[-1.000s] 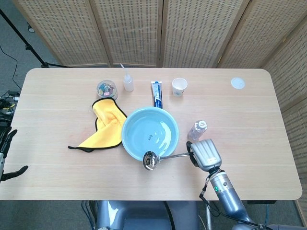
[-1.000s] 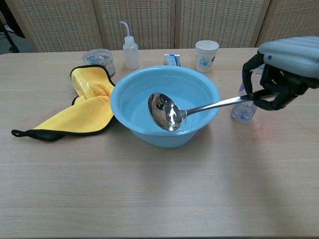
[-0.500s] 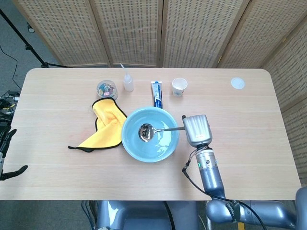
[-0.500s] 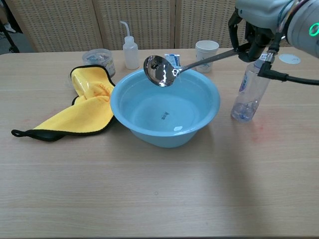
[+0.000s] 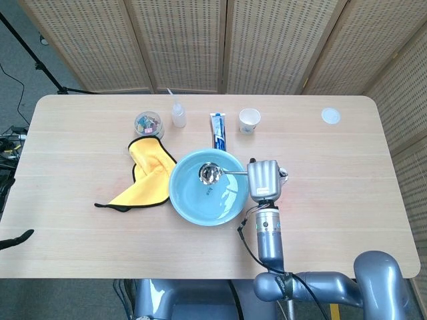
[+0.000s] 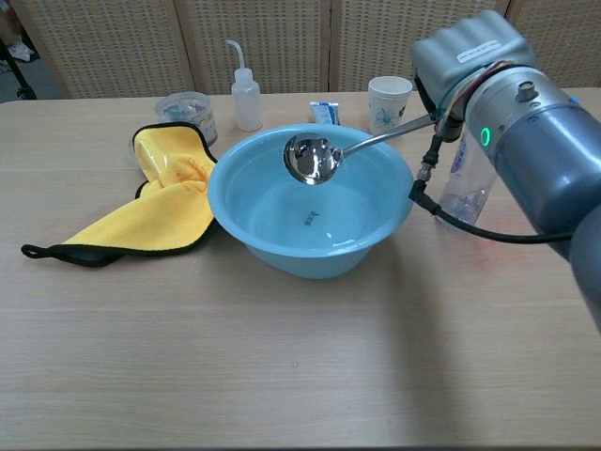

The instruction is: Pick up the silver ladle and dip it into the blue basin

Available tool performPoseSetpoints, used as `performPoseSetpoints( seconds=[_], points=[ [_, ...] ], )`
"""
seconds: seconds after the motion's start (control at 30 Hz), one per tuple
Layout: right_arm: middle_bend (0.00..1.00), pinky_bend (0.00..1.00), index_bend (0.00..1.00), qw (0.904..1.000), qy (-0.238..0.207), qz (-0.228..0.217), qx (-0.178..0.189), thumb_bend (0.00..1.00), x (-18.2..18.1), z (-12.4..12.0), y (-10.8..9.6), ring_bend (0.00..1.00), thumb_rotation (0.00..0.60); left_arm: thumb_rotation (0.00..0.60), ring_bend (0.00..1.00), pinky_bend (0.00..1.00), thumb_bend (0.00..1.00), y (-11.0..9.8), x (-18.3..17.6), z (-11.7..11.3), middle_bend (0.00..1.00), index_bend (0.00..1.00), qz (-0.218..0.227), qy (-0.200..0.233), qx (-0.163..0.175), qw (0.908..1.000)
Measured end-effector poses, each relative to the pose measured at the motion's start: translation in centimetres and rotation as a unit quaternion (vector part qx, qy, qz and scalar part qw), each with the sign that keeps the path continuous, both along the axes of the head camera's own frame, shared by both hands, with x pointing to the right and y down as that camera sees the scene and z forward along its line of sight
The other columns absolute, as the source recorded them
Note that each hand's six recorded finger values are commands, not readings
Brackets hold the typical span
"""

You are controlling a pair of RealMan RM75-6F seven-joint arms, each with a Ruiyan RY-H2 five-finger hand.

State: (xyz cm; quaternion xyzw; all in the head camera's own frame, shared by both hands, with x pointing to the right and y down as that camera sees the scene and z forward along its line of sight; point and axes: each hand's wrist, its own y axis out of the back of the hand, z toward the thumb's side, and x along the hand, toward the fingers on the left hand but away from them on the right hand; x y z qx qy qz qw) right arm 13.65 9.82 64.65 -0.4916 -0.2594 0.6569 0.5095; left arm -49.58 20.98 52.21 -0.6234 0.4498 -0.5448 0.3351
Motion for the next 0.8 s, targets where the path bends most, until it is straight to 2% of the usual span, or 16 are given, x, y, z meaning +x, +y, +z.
performPoseSetpoints(
  seconds=[0.4,0.8],
  points=[
    [0.91,1.0,0.78,0.9961,0.08,-0.017,0.033,1.0,0.0,2.3,-0.4,0.82,0.6,0.6,0.0,0.0,0.0,0.0,-0.1,0.0,0.0,0.0,0.001,0.003,-0.004,1.0],
    [0.91,1.0,0.78,0.9933,0.11,-0.027,0.02,1.0,0.5,4.6,0.3,0.82,0.6,0.6,0.0,0.0,0.0,-0.1,-0.3,0.1,0.0,0.0,-0.001,0.004,-0.007,1.0]
  ],
)
